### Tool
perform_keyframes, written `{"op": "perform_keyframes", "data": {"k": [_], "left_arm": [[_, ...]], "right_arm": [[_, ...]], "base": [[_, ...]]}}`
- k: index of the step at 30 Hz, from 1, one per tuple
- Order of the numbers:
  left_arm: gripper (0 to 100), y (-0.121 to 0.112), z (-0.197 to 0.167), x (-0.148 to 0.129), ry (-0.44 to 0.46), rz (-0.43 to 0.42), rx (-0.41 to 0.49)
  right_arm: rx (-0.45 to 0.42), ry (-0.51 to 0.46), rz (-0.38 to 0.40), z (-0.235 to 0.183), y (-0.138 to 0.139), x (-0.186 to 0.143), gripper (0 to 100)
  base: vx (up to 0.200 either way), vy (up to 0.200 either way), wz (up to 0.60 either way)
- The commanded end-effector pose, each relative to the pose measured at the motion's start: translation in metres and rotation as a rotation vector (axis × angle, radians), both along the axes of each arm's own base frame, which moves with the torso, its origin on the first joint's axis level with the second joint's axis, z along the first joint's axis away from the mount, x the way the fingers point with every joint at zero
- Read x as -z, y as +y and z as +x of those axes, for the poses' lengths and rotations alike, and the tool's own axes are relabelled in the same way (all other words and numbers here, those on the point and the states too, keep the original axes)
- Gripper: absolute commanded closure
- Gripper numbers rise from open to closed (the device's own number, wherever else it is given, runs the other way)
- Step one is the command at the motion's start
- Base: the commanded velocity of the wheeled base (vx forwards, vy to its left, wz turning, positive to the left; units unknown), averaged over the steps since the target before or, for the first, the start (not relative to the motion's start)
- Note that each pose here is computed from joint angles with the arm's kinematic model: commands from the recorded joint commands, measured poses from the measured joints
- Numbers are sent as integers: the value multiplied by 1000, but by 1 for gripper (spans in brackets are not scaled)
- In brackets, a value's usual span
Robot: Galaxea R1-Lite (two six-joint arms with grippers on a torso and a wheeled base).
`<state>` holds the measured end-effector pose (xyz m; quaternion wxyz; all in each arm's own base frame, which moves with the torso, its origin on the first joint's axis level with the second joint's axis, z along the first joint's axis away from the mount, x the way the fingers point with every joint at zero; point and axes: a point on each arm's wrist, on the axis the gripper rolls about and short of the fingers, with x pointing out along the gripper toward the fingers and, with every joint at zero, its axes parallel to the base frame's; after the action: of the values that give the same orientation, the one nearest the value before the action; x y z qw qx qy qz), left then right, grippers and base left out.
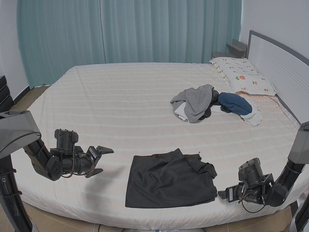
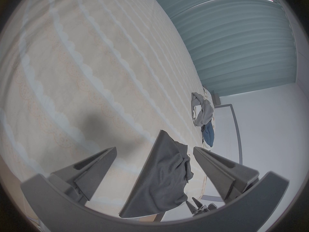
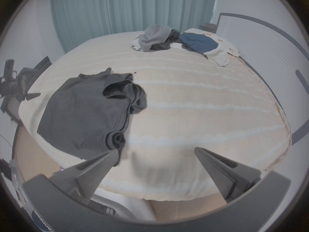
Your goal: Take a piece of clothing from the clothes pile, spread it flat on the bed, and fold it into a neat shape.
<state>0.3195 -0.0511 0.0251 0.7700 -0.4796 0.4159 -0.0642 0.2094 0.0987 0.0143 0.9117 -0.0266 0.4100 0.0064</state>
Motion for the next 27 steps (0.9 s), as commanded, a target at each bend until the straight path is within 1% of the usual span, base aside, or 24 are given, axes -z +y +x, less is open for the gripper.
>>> {"op": "perform_keyframes", "data": {"k": [1,6,8,9,10,11,13,14,15,17,18,23,27], "left_arm": [[0,0,0,0,0,1,-1],[0,-1,0,0,-1,1,2],[0,-1,1,0,-2,2,1],[0,-1,1,0,-1,1,2],[0,-1,1,0,-2,0,1],[0,-1,1,0,-2,1,0],[0,-1,1,0,-2,0,1],[0,-1,1,0,-2,0,1],[0,-1,1,0,-2,1,2],[0,-1,1,0,-4,1,1],[0,-1,1,0,-3,0,0],[0,-1,2,0,-4,1,3],[0,-1,2,1,-2,2,3]], "right_arm": [[29,-80,100,17,0,-16,0],[48,-107,320,33,20,-18,0],[35,-117,407,36,29,-22,0],[8,-96,473,37,35,-23,0],[-3,-85,503,37,38,-23,0],[-16,-63,561,39,42,-24,0],[-15,-30,648,43,48,-26,0],[-15,-30,648,43,48,-26,0],[-9,-6,696,47,51,-26,0],[0,9,709,49,52,-22,0],[7,25,704,53,55,-15,0],[-16,46,707,61,68,0,0],[-9,58,697,70,73,14,0]], "base": [[0,0,0],[0,0,0],[0,0,0],[0,0,0],[0,0,0],[0,0,0],[0,0,0],[0,0,0],[0,0,0],[0,0,0],[0,0,0],[0,0,0],[0,0,0]]}}
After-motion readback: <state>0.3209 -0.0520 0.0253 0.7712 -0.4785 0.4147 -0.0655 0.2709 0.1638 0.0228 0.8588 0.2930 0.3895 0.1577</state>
